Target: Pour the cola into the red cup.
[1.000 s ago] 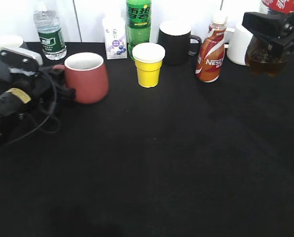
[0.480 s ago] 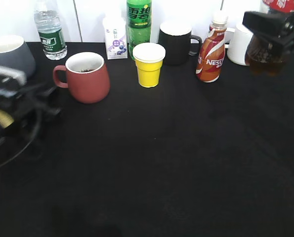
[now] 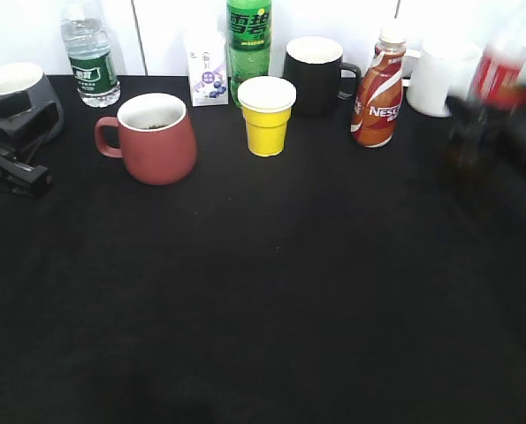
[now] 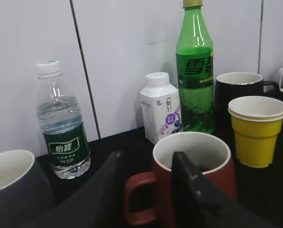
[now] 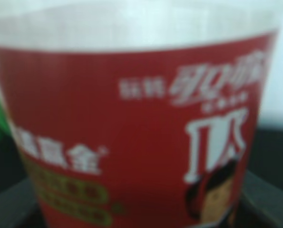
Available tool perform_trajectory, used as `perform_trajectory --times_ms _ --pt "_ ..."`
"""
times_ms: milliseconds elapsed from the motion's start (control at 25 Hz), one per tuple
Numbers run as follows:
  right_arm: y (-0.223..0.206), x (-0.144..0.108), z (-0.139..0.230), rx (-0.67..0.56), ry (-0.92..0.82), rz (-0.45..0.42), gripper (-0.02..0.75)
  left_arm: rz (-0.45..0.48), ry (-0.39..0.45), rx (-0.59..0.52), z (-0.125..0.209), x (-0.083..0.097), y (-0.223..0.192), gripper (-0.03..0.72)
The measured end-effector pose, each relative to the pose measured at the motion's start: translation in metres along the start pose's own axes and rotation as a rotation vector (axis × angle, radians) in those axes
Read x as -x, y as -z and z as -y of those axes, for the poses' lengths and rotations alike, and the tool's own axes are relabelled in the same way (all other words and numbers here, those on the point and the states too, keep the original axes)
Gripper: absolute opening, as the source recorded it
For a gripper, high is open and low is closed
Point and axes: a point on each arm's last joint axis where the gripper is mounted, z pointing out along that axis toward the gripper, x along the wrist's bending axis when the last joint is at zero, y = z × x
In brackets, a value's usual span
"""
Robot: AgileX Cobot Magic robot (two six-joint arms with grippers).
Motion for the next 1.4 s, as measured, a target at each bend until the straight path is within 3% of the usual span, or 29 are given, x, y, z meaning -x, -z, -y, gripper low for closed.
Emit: perform_trajectory --times_ms 240,400,640,760,840,960,1080,1120,1280,1400 --pt "-0.019 0.005 0.006 0.022 0.002 0.007 0.501 0.007 -0.009 0.006 -0.004 0.001 0.001 0.261" --pt "-0.02 0.003 0.003 0.048 0.008 -0.012 0.638 0.008 -0.009 0.006 -0.004 0.001 0.001 0.261" --pt "0.005 -0.001 -0.002 -0.051 0.008 0.004 0.643 0.007 -0.009 -0.039 0.0 0.001 0.002 0.261" --pt "0.02 -0.003 -0.001 -0.157 0.011 0.021 0.643 -0.004 0.013 -0.161 0.011 0.0 0.003 0.261" --pt "0.032 -0.005 -0.008 -0.208 0.018 0.033 0.643 -0.021 0.097 -0.256 0.018 -0.001 0.005 0.261" --pt "0.053 -0.007 -0.025 -0.307 0.038 0.065 0.643 -0.033 0.128 -0.509 0.02 0.006 0.005 0.261" --pt "0.079 -0.009 -0.058 -0.395 0.052 0.122 0.63 -0.082 0.193 -0.752 -0.011 0.011 0.003 0.261" --pt "0.092 -0.01 -0.073 -0.403 0.028 0.149 0.627 -0.076 0.19 -0.775 -0.029 0.013 0.005 0.261" --pt "0.163 -0.019 -0.131 -0.413 -0.035 0.267 0.589 -0.09 0.213 -0.665 -0.11 0.008 0.034 0.261" --pt "0.21 -0.034 -0.158 -0.369 -0.103 0.236 0.586 -0.094 0.227 -0.604 -0.139 0.008 0.081 0.261"
